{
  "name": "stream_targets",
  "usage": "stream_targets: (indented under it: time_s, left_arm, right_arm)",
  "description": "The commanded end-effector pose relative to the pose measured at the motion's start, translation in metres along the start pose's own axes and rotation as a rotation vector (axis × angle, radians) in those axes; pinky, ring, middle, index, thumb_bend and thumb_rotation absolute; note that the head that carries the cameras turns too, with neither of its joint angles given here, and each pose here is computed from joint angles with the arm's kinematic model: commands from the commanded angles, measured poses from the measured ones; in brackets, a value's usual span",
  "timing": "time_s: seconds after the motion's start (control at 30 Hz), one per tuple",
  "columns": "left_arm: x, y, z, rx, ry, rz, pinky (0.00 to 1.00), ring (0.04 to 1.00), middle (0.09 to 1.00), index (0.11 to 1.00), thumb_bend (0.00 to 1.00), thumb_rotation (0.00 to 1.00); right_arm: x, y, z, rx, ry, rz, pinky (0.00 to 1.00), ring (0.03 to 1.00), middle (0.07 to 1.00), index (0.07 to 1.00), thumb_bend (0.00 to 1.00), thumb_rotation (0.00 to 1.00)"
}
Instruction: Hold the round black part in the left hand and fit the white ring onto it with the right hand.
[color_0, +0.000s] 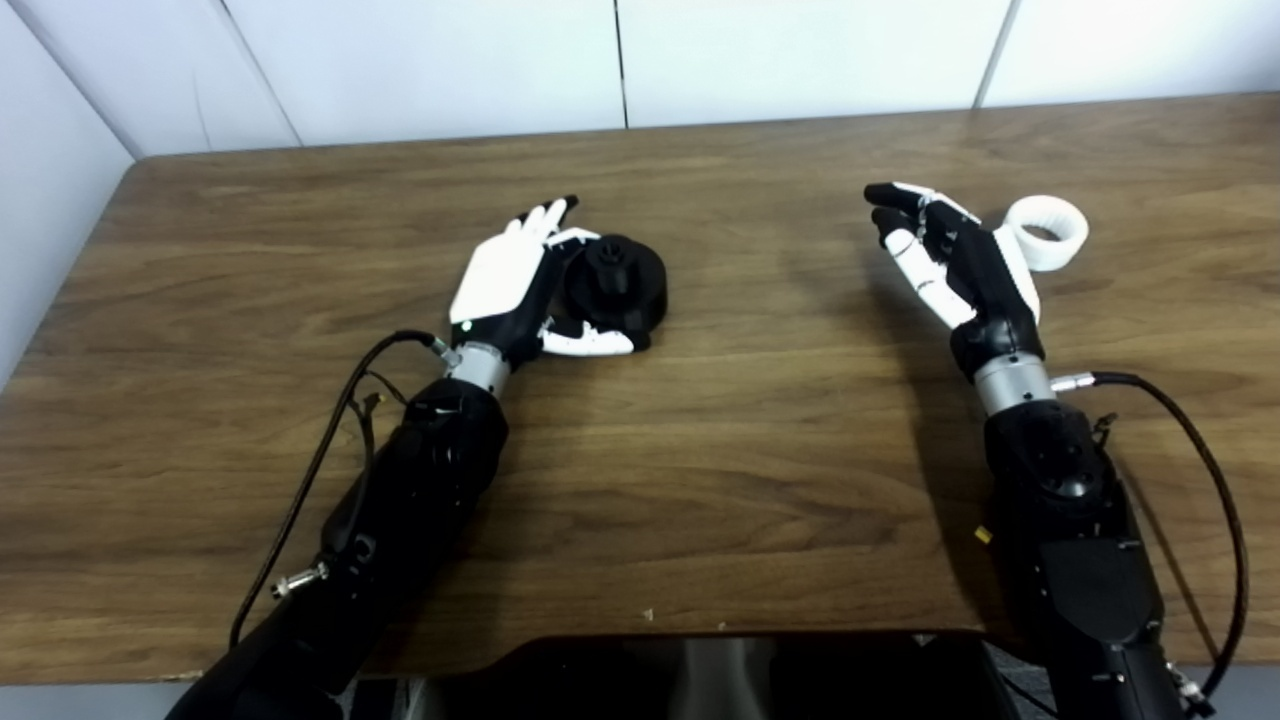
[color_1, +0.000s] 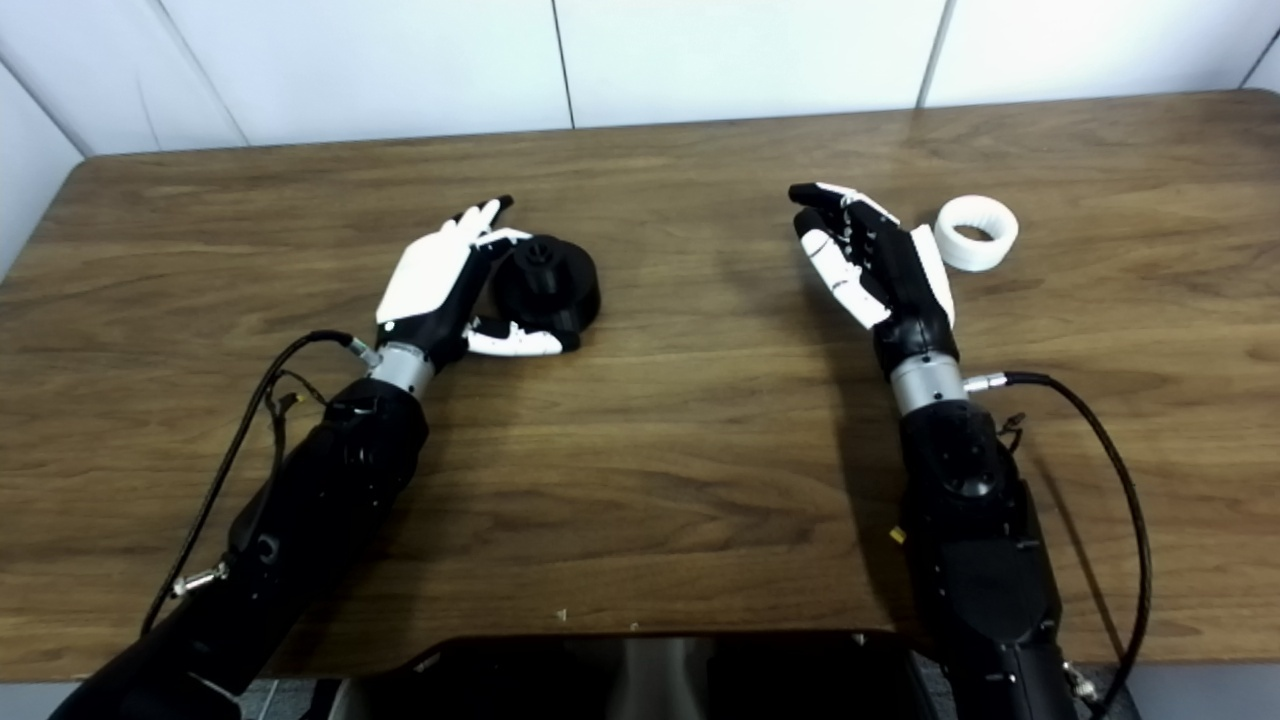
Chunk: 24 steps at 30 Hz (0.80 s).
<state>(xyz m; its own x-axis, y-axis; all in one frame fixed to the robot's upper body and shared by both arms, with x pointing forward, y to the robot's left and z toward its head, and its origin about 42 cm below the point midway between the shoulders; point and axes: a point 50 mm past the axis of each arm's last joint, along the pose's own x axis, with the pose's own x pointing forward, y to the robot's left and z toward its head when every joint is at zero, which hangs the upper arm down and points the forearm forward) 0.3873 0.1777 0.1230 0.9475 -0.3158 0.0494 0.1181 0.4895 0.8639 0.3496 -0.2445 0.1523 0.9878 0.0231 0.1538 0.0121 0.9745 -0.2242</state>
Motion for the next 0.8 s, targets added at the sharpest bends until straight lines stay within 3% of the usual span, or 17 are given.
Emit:
stream_targets:
  time_s: [0.0,0.77]
  left_arm:
    - [-0.004,-0.011,0.014,0.020,-0.064,-0.069,1.00,1.000,1.000,0.702,1.00,0.44]
    - [-0.022,-0.034,0.040,0.026,-0.210,-0.169,1.00,1.000,1.000,0.688,1.00,0.43]
  right_arm:
    - [0.009,-0.003,0.021,0.003,-0.101,-0.016,0.78,0.814,0.811,0.728,0.48,0.64]
    - [0.008,-0.001,0.021,0.003,-0.094,-0.025,0.80,0.811,0.811,0.725,0.48,0.65]
